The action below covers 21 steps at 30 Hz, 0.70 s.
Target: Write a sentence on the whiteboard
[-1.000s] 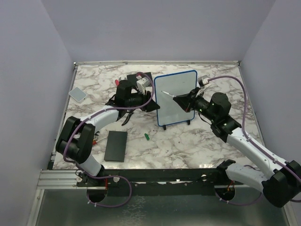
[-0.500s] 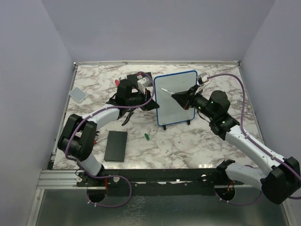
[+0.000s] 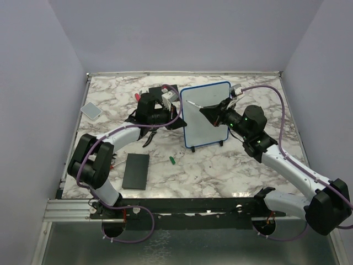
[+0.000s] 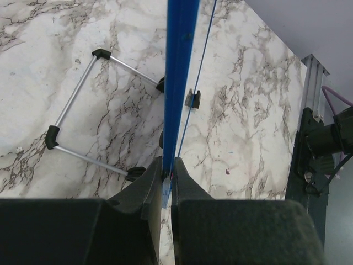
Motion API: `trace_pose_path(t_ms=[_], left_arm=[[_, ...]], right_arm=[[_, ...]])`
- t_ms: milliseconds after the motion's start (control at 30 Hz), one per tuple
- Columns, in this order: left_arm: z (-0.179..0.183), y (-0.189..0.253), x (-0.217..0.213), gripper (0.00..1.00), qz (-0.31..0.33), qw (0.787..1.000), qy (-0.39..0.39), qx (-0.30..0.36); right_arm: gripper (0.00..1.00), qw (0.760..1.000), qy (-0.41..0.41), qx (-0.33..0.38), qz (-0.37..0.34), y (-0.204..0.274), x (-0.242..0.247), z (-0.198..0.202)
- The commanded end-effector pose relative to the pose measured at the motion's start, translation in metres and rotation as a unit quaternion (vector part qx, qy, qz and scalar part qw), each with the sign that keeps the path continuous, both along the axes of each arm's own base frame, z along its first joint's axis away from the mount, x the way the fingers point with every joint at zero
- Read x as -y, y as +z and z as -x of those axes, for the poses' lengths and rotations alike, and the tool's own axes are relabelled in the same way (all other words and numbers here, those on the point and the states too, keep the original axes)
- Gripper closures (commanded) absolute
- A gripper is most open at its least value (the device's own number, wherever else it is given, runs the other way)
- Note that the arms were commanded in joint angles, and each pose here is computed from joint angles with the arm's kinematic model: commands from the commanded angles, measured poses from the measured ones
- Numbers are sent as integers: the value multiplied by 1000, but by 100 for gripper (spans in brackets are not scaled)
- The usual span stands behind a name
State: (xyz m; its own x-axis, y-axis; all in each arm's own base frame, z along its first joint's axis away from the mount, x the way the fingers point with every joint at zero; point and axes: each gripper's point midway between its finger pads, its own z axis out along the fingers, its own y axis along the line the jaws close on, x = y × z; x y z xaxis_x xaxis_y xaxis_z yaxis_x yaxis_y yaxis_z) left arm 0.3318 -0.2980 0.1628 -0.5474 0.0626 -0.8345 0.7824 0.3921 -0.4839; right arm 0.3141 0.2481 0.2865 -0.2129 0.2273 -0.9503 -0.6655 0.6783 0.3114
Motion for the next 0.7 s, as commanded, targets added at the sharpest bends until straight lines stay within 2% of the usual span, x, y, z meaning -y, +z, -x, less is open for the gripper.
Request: trace_pose_path(t_ms=[0,300,667], left_arm=[[0,1,2,99,-3,1000,-2,10],[11,-6,3,100,-41,999,13,34],[18,-26,6,100,-78,997,17,18]], right_arm=[[99,999,-24,31,-25,27,1,-10],[99,999,-33,32,-26,27,4,-9],[99,998,-42,39,-35,27,12,-2]])
